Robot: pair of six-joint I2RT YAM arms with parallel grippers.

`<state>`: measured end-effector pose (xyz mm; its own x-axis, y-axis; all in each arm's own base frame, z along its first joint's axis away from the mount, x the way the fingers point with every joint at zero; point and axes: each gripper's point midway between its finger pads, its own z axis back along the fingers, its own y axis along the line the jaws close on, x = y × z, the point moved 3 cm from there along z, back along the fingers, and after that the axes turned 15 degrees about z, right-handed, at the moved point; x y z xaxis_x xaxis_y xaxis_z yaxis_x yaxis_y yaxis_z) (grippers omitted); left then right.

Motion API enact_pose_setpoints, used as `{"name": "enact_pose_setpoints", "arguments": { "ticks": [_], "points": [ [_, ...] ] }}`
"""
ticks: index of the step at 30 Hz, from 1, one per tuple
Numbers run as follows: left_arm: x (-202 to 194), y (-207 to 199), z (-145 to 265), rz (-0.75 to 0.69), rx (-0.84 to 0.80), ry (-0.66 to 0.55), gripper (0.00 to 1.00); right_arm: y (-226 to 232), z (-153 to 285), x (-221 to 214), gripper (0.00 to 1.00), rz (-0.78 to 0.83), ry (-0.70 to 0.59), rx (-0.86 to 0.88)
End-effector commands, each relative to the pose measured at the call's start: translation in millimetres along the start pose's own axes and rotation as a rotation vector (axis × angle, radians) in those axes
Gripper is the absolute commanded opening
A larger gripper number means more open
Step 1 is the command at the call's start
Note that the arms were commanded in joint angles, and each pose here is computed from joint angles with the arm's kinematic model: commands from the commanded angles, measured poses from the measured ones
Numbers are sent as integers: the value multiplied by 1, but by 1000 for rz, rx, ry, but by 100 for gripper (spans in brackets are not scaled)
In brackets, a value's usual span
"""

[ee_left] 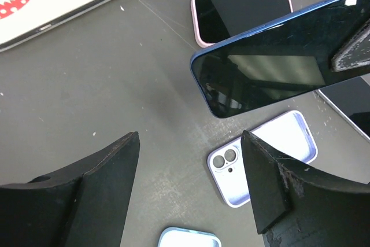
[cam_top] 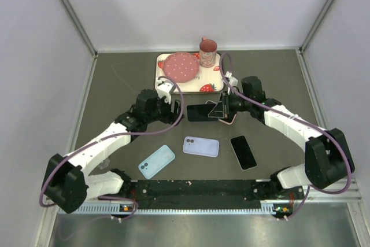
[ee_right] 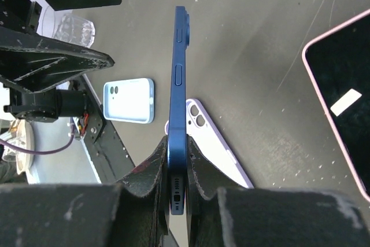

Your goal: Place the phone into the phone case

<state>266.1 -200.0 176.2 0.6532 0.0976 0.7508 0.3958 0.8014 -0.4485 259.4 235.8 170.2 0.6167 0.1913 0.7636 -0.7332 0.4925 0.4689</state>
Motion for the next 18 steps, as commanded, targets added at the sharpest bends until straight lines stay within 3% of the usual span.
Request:
{"name": "enact_pose_setpoints", "arguments": {
  "ticks": [1, 10, 18],
  "points": [
    [3, -5, -7, -4, 2, -3, 75, 15, 11, 7, 0, 10, -39, 17],
    [-25, -2, -19, 41, -7, 61, 74, 24, 9, -33, 0, -204, 21, 43],
    [-38, 3, -23, 67, -2, 92, 75, 40, 10, -47, 0, -345, -44, 114]
  ]
}}
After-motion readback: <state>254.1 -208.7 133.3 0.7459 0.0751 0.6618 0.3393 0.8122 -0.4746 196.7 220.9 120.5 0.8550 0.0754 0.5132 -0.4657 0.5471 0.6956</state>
